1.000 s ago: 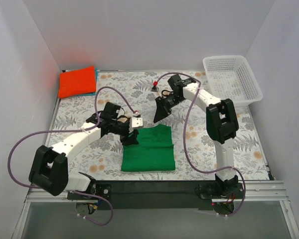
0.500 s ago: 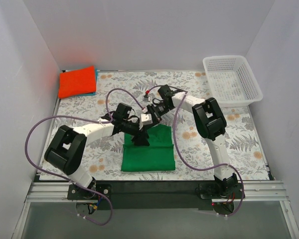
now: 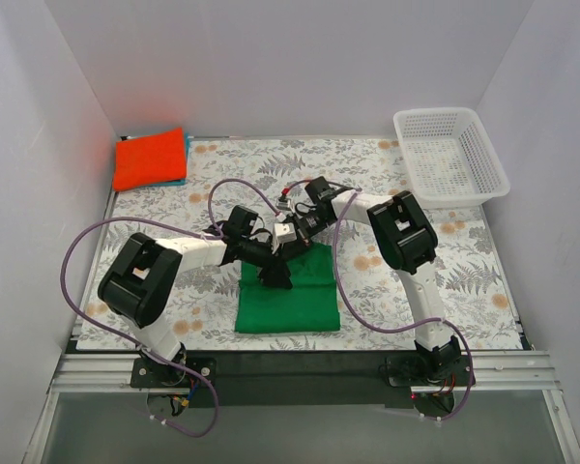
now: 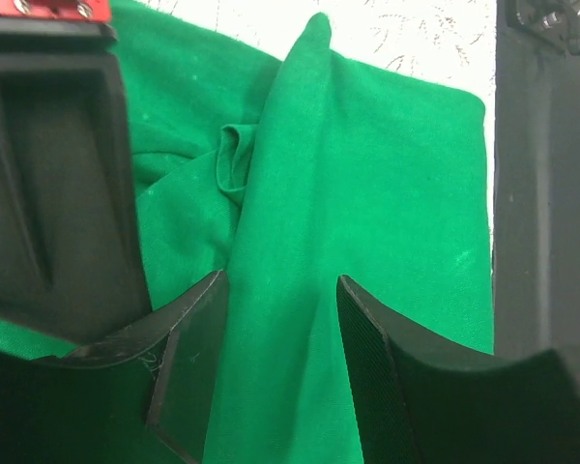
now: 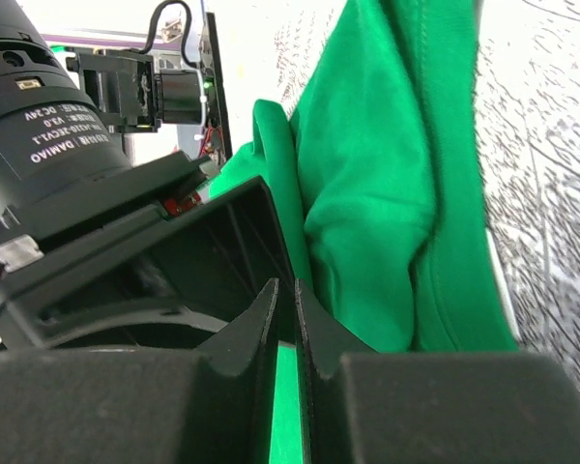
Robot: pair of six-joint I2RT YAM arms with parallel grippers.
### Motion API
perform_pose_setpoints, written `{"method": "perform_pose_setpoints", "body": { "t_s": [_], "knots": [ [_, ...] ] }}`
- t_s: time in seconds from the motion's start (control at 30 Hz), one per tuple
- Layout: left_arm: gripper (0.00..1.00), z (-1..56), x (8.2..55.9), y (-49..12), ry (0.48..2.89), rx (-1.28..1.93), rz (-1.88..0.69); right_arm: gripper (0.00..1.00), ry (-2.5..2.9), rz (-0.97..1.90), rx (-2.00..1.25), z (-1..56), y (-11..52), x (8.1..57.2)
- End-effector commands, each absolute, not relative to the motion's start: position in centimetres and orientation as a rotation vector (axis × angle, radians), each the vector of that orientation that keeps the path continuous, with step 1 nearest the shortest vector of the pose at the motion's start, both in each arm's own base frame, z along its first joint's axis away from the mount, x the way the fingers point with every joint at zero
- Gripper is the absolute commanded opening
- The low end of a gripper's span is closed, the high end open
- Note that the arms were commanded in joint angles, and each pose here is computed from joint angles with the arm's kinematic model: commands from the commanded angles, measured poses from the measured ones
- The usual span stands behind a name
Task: Fold and stack the t-shirts
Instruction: Fold the tshirt
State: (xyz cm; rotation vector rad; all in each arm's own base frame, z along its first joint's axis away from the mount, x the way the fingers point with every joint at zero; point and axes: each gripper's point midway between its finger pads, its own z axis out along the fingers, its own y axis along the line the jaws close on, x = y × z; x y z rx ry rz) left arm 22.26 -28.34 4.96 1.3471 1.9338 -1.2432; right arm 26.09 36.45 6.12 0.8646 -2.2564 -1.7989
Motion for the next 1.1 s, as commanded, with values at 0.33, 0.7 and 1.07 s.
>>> {"method": "perform_pose_setpoints", "body": {
  "t_s": [0.33,0.7,1.07],
  "knots": [
    [0.50,5.1,23.4,-28.9,1.996,1.282,-1.236,0.15,-2.237,-1.786,0.845,3.9,36.8,25.1],
    [0.00,8.1,22.0,-28.3,1.838,1.351,-1.182,0.13,-2.242,-1.734,0.803,0.8,36.1,24.3],
    [0.00,9.9,24.3,-28.4,1.728,1.412,-0.988,0.13,-2.231,-1.718,0.777,0.0,35.7,23.6]
  ]
}}
